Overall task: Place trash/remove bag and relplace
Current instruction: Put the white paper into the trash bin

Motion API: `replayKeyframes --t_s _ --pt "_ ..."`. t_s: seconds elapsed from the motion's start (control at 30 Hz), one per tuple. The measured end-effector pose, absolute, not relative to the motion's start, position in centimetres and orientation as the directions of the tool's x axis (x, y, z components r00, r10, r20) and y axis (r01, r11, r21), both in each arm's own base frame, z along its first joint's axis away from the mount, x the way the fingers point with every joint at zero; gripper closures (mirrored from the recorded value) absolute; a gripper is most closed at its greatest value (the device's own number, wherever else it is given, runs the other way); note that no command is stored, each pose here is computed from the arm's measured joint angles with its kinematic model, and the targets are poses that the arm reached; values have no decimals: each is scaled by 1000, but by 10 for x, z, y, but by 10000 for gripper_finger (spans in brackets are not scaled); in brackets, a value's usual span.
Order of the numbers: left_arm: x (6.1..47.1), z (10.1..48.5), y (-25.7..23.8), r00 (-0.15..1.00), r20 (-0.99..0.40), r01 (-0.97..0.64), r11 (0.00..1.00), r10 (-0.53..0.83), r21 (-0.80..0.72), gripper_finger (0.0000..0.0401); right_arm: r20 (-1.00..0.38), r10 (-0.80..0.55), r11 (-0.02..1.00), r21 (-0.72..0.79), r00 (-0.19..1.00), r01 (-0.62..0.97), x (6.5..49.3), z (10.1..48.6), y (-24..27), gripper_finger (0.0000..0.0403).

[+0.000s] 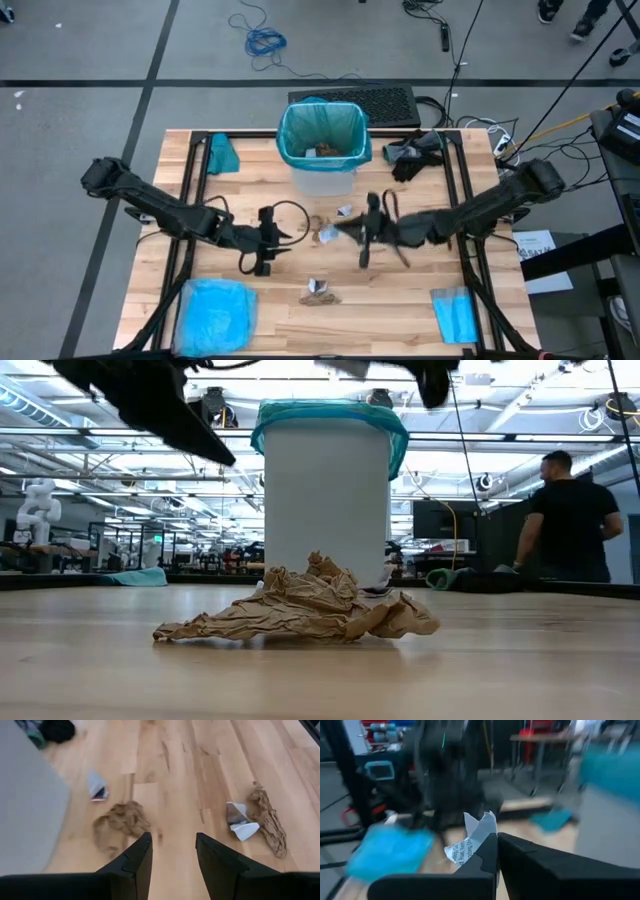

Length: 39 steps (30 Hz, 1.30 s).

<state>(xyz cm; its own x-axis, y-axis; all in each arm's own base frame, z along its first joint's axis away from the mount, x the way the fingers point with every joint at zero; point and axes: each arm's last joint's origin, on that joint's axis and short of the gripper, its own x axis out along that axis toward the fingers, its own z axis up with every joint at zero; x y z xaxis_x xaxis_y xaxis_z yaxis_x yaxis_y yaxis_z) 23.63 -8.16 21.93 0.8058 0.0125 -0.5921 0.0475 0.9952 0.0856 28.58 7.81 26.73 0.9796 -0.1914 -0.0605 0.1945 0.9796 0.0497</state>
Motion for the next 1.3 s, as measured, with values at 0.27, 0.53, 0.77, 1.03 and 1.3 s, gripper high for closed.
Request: replayKeyframes --t_s 0.27,0.53,0.77,1.03,1.3 --pt "256 196 -97 805 -586 125 992 -95 12 253 -42 -351 931 -118 935 344 295 346 27 403" --pt "271 182 -106 805 -556 210 976 -206 -57 253 -73 -477 874 -145 876 464 301 382 -38 403" --pt "277 175 -109 811 -536 244 968 -233 -52 253 -161 -521 853 -141 838 503 302 368 -78 388" --pt "284 156 -108 808 -572 184 983 -142 16 253 -168 -268 963 -56 949 262 301 369 -76 259" --pt "292 141 -115 782 -557 314 949 -279 -33 254 -304 -157 973 116 940 200 286 365 -65 174"
